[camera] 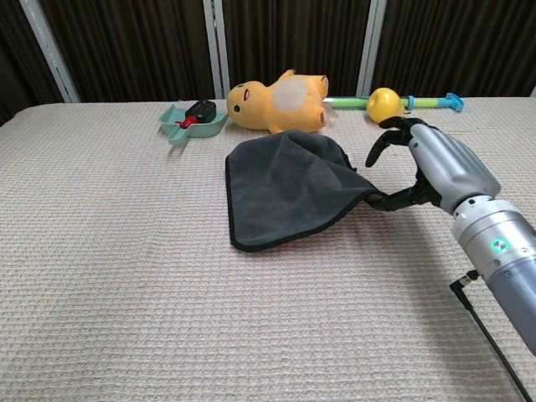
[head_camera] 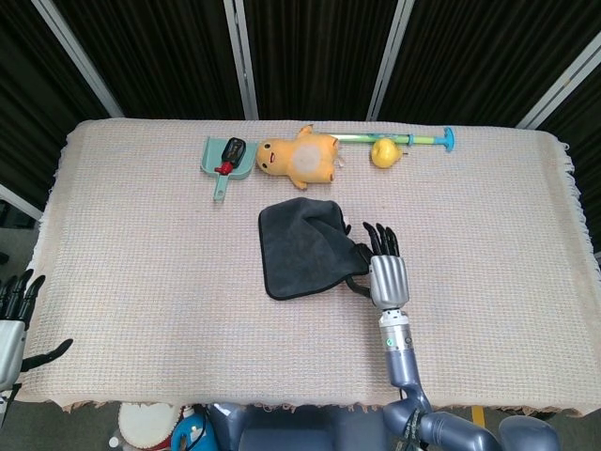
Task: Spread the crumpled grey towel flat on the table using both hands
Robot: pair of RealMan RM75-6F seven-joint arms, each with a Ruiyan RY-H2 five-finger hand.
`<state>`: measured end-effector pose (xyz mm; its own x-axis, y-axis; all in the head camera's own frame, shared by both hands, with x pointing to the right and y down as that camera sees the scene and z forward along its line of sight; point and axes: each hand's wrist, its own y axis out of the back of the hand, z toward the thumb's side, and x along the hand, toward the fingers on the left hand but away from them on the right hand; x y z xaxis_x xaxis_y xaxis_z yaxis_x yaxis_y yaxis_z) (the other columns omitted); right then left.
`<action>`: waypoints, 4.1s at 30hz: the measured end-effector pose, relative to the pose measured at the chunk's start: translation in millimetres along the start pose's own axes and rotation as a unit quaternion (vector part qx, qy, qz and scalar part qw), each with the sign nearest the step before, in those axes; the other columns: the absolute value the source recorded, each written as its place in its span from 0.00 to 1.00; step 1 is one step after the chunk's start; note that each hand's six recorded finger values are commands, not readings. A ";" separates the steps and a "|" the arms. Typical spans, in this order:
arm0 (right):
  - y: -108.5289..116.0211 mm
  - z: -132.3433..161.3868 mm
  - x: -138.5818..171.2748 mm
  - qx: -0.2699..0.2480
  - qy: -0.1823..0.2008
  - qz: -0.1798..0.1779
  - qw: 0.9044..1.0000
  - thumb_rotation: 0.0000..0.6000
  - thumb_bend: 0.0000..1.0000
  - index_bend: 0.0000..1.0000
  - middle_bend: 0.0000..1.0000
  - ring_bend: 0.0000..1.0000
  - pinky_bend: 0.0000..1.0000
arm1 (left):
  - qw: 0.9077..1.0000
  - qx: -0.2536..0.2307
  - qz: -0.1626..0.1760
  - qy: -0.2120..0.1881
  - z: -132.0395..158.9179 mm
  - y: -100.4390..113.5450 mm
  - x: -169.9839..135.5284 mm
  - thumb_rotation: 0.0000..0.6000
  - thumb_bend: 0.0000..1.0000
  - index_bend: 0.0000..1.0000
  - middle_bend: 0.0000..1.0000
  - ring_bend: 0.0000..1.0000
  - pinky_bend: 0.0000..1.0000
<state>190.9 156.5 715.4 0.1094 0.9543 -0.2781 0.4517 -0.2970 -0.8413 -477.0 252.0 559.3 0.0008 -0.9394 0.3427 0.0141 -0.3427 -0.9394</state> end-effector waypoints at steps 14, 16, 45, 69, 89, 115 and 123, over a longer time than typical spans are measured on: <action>-1.4 -3.4 0.8 0.001 0.004 0.005 1.000 1.00 0.55 0.54 0.20 0.09 0.06 | 1.000 0.000 -0.001 -0.002 0.7 -0.6 -0.8 1.00 0.00 0.00 0.00 0.00 0.00; -1.8 -3.6 1.2 0.002 0.006 0.006 1.000 1.00 0.58 0.54 0.20 0.09 0.06 | 1.000 -0.001 -0.001 -0.002 1.0 -0.6 -0.9 1.00 0.00 0.00 0.00 0.00 0.00; 56.6 64.2 -24.2 0.046 0.109 -0.045 0.992 1.00 0.60 0.54 0.20 0.09 0.06 | 1.000 -0.001 -0.006 -0.006 2.4 -3.6 0.1 1.00 0.00 0.00 0.00 0.00 0.00; 68.1 131.2 -69.7 0.099 0.128 -0.060 0.985 1.00 0.60 0.55 0.20 0.09 0.06 | 1.000 -0.015 -0.023 -0.006 7.5 -16.0 15.0 1.00 0.01 0.00 0.00 0.00 0.00; 61.7 173.8 -83.7 0.110 0.133 -0.071 0.982 1.00 0.60 0.55 0.20 0.09 0.06 | 0.992 -0.122 -0.034 -0.020 54.4 -25.2 63.1 1.00 0.03 0.00 0.00 0.00 0.00; 67.5 183.5 -63.6 0.115 0.138 -0.072 0.981 1.00 0.60 0.55 0.20 0.09 0.06 | 0.960 -0.243 -0.078 -0.114 228.7 -60.2 121.9 1.00 0.04 0.00 0.00 0.00 0.00; 67.8 186.8 -60.6 0.118 0.141 -0.073 0.980 1.00 0.60 0.55 0.20 0.09 0.06 | 0.952 -0.266 -0.085 -0.121 266.8 -70.3 122.6 1.00 0.04 0.00 0.00 0.00 0.00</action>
<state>49.5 72.3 588.5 0.3132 0.9490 -0.0350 0.2676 -0.1235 -0.9556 -211.2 162.4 670.8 0.2757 -0.8633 0.4227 -0.4748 -0.5046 -0.7210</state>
